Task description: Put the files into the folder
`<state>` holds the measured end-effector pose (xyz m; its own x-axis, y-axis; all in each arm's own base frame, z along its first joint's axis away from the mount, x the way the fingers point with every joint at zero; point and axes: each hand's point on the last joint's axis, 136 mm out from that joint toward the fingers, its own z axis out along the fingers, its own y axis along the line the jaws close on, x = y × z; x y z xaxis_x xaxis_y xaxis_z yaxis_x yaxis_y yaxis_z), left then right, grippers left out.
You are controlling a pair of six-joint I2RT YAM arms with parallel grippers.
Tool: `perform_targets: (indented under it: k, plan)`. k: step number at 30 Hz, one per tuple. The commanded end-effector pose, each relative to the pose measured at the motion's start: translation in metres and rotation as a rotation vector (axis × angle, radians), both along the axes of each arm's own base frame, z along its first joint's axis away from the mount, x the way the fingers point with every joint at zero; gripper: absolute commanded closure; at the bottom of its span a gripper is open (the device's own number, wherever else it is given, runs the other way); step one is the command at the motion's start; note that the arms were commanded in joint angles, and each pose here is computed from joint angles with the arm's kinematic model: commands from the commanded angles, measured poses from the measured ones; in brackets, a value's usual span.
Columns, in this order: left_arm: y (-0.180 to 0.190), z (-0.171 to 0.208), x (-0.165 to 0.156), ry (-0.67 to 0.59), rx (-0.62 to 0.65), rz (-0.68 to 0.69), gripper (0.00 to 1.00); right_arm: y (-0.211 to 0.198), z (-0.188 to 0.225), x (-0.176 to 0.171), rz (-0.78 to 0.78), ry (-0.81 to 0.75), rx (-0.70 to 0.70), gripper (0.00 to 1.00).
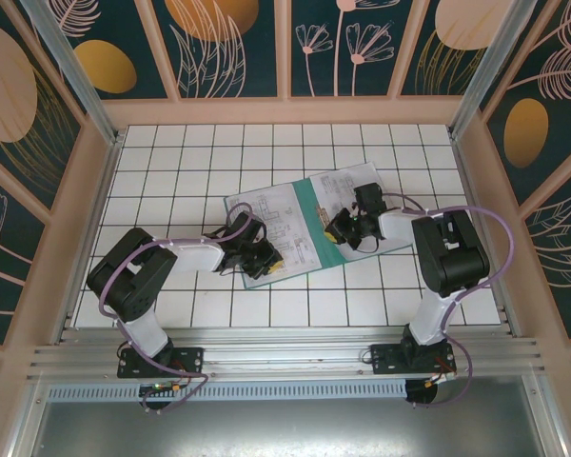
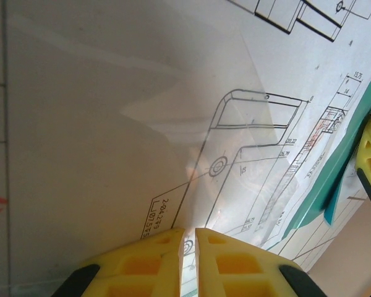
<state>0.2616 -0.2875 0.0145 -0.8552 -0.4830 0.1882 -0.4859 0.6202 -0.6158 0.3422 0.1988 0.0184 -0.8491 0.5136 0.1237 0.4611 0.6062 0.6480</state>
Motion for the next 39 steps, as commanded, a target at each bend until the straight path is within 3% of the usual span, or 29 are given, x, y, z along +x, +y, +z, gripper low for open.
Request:
perform_targets:
  k: [1,12,19,29,34,39]
  plan:
    - [0.018,-0.018,-0.016,0.067,0.076,0.030,0.84,-0.045,-0.052,-0.036,-0.102,0.221,-0.199,1.00]
    - [0.018,-0.019,-0.016,0.069,0.077,0.028,0.85,-0.059,-0.061,-0.042,-0.172,0.299,-0.279,1.00]
    - [0.018,-0.019,-0.016,0.071,0.077,0.027,0.85,-0.075,-0.085,-0.066,-0.212,0.482,-0.415,1.00]
    - [0.018,-0.017,-0.015,0.070,0.080,0.019,0.85,-0.085,-0.096,-0.087,-0.225,0.556,-0.579,1.00]
    - [0.015,-0.017,-0.013,0.067,0.078,0.007,0.85,-0.056,-0.082,-0.071,-0.164,0.487,-0.528,1.00]
    - [0.015,-0.018,-0.014,0.066,0.079,0.000,0.85,-0.025,-0.040,-0.043,-0.143,0.378,-0.431,1.00]
